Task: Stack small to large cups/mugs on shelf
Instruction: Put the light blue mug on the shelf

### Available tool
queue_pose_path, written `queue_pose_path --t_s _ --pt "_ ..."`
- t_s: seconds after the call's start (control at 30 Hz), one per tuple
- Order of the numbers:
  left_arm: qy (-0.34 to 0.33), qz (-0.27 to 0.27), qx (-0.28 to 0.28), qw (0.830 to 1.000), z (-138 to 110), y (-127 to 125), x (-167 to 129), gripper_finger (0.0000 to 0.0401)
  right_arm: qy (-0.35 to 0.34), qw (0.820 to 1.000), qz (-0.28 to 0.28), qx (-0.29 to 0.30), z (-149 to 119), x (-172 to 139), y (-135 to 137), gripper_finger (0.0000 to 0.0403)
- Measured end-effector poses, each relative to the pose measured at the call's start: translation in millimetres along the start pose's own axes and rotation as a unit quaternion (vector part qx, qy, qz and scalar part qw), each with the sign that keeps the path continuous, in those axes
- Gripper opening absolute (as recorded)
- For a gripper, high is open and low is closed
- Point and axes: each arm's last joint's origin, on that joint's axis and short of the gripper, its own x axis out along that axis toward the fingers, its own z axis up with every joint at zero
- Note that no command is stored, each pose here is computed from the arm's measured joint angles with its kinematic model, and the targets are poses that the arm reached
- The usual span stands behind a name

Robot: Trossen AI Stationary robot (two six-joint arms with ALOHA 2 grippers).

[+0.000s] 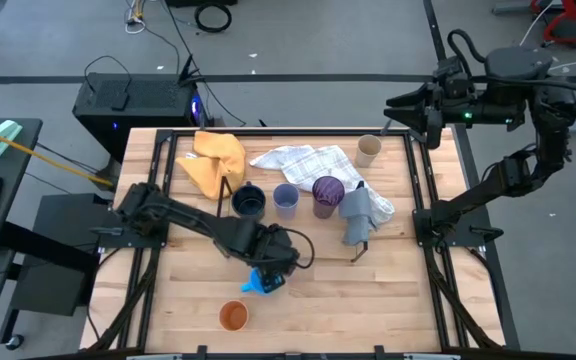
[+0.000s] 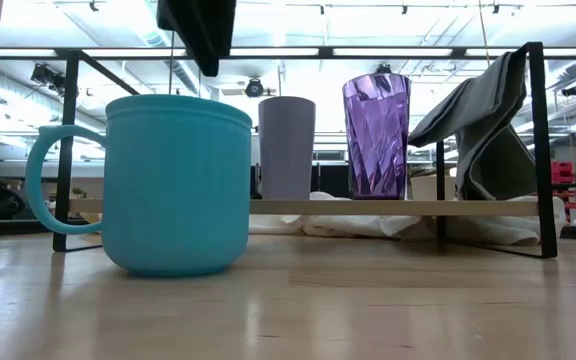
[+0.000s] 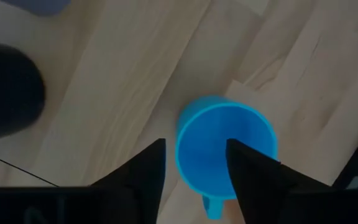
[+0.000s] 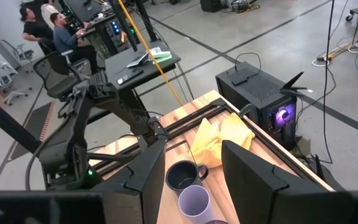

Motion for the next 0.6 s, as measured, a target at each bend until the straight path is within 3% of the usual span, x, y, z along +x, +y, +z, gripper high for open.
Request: queue_pose_path --t_s 0.23,0.43,0.6 --pt "0.020 0.013 -0.023 0.999 5.1 6.8 6.5 0.0202 0.001 1.000 0.000 0.001 -0.1 0.2 0.0 0.0164" --pt "0.054 0.011 -0.015 0.998 4.7 -0.2 25.7 0.0200 0.003 1.000 -0.001 0.001 -0.5 0.2 -0.2 0.0164" --pt "0.085 0.041 -0.012 0.995 1.3 -2.5 42.3 0.0198 0.005 1.000 -0.002 0.002 -1.0 0.3 -0.4 0.0164"
